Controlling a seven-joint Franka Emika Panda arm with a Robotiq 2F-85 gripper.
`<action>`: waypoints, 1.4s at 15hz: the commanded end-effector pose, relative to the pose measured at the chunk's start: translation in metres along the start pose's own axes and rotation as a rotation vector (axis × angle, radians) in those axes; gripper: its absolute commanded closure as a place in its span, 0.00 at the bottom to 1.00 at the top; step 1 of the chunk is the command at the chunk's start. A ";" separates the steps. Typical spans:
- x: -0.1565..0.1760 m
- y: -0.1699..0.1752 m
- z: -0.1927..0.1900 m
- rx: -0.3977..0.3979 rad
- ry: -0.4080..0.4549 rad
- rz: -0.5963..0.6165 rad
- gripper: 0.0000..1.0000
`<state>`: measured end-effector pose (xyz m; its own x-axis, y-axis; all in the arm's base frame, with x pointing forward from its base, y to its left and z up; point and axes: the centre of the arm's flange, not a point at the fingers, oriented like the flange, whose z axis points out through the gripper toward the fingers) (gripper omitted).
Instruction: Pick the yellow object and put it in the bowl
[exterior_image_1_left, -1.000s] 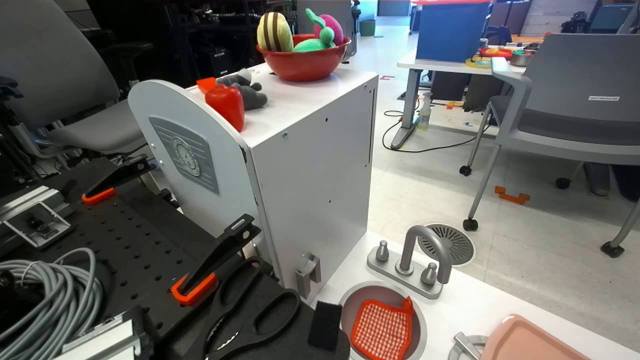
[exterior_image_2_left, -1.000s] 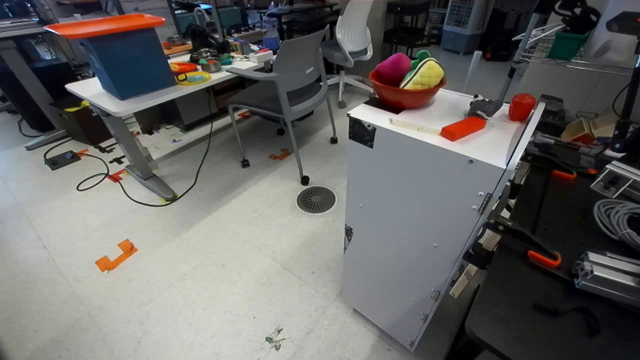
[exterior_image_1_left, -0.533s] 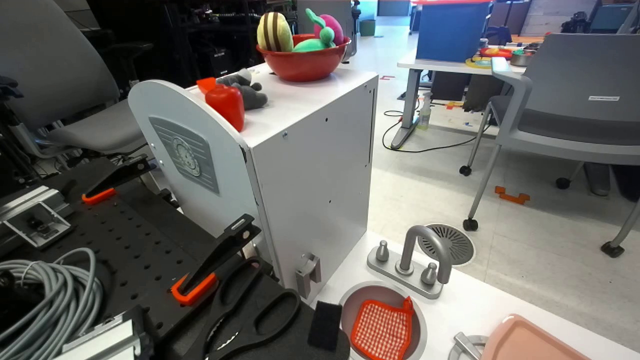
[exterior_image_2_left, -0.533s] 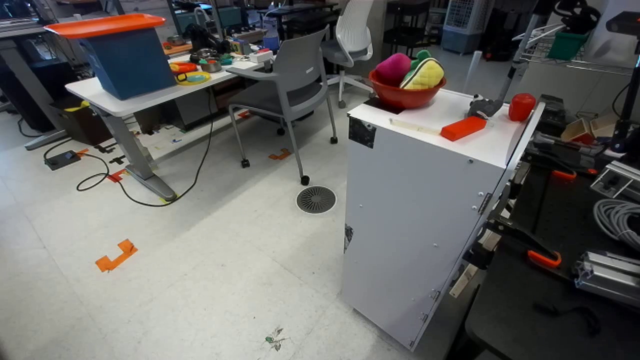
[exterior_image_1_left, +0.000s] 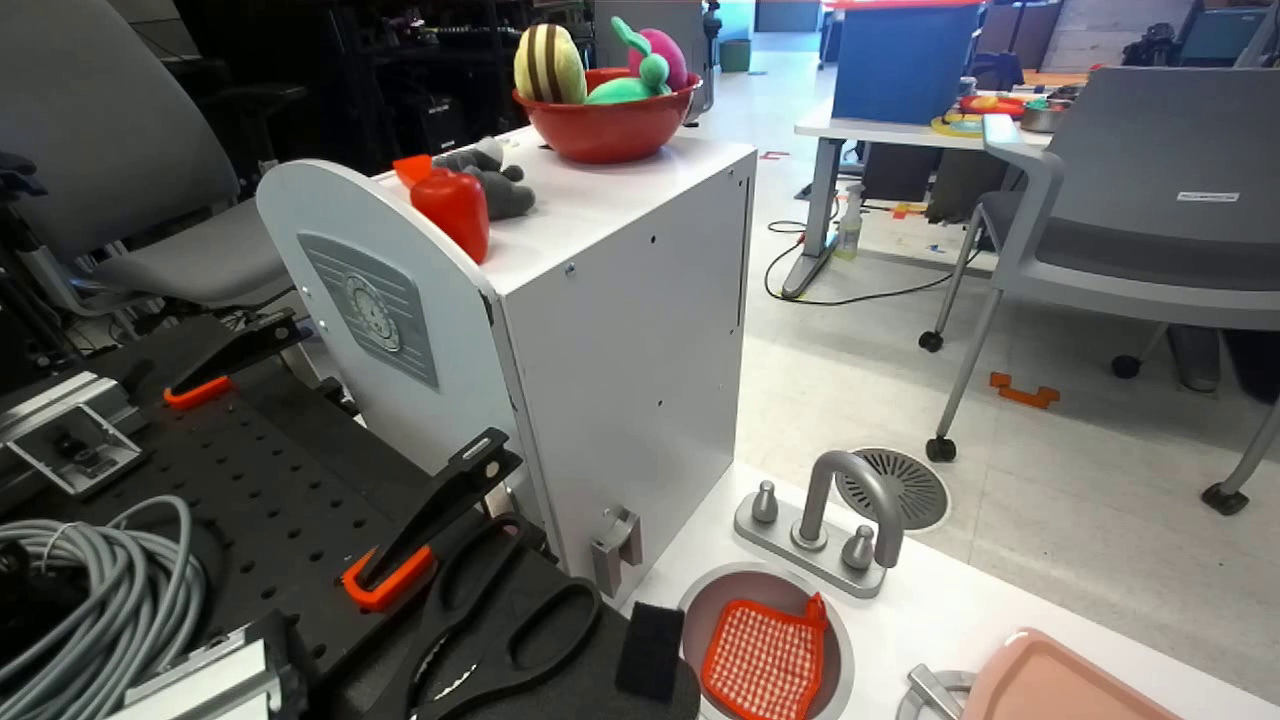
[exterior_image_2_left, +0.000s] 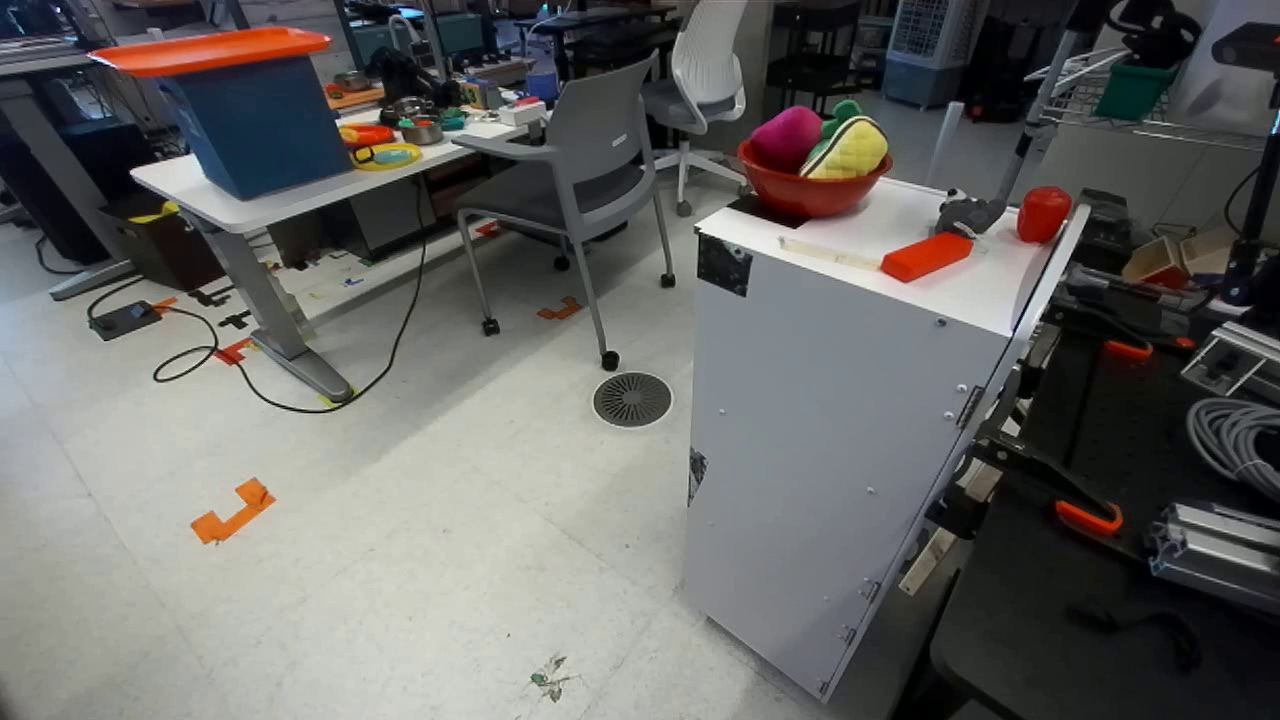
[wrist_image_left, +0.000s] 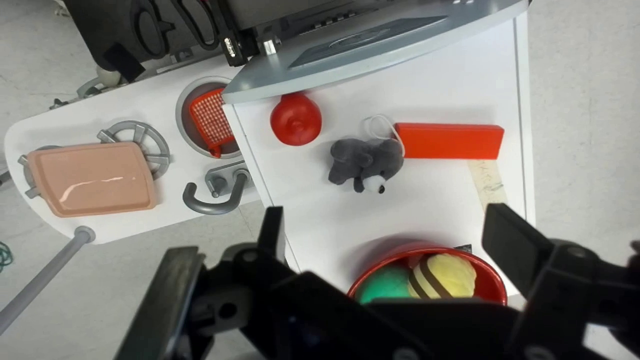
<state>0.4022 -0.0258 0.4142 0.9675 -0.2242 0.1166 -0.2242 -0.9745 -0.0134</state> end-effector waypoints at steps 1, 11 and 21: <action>0.010 0.008 0.012 0.024 -0.014 0.038 0.00; 0.042 0.013 0.050 0.015 -0.129 0.062 0.00; 0.088 -0.006 0.079 0.006 -0.197 0.061 0.00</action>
<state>0.4732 -0.0508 0.3491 0.9551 -0.2932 -0.0435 -0.2942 -0.9556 -0.0184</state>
